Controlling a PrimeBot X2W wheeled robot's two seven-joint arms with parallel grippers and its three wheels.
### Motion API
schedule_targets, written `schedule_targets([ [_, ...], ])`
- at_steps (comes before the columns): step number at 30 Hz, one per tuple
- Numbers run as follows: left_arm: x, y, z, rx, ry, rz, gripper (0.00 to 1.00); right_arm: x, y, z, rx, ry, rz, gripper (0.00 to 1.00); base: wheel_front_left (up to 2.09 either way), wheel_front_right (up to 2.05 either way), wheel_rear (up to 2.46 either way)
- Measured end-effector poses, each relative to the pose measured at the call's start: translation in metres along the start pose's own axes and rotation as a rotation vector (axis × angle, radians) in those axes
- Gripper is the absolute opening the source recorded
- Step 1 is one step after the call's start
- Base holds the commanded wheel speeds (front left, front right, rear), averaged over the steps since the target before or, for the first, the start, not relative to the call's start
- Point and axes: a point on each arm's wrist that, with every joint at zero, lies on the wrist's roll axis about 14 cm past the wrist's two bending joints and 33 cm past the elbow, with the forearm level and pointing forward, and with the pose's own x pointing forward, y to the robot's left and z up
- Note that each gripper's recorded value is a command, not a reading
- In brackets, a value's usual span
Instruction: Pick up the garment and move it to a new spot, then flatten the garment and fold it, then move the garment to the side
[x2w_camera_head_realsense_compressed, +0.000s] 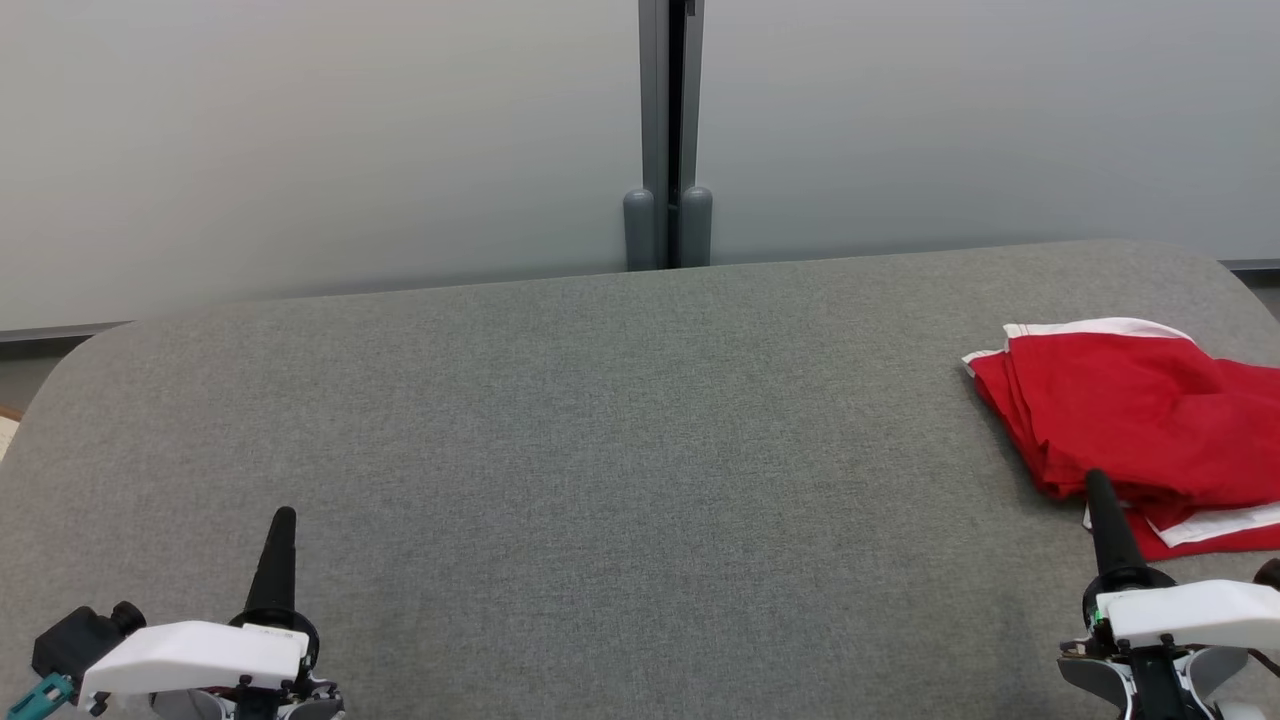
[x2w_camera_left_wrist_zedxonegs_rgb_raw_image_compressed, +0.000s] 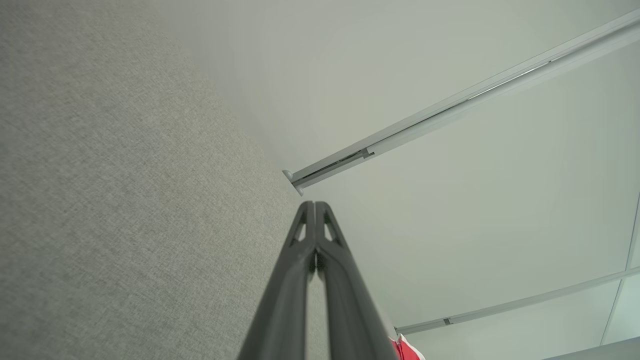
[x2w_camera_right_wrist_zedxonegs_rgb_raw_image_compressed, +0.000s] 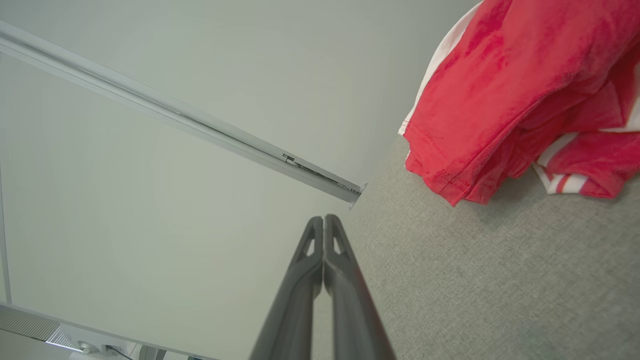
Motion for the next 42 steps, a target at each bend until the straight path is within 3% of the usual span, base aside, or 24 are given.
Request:
schedule_targets([
  [42,0.01,-0.015,0.01,-0.352,-0.014,-0.077,0.0,0.006,0.003,0.007,0.371,-0.021,0.021,0.0,0.0,0.0,0.0],
])
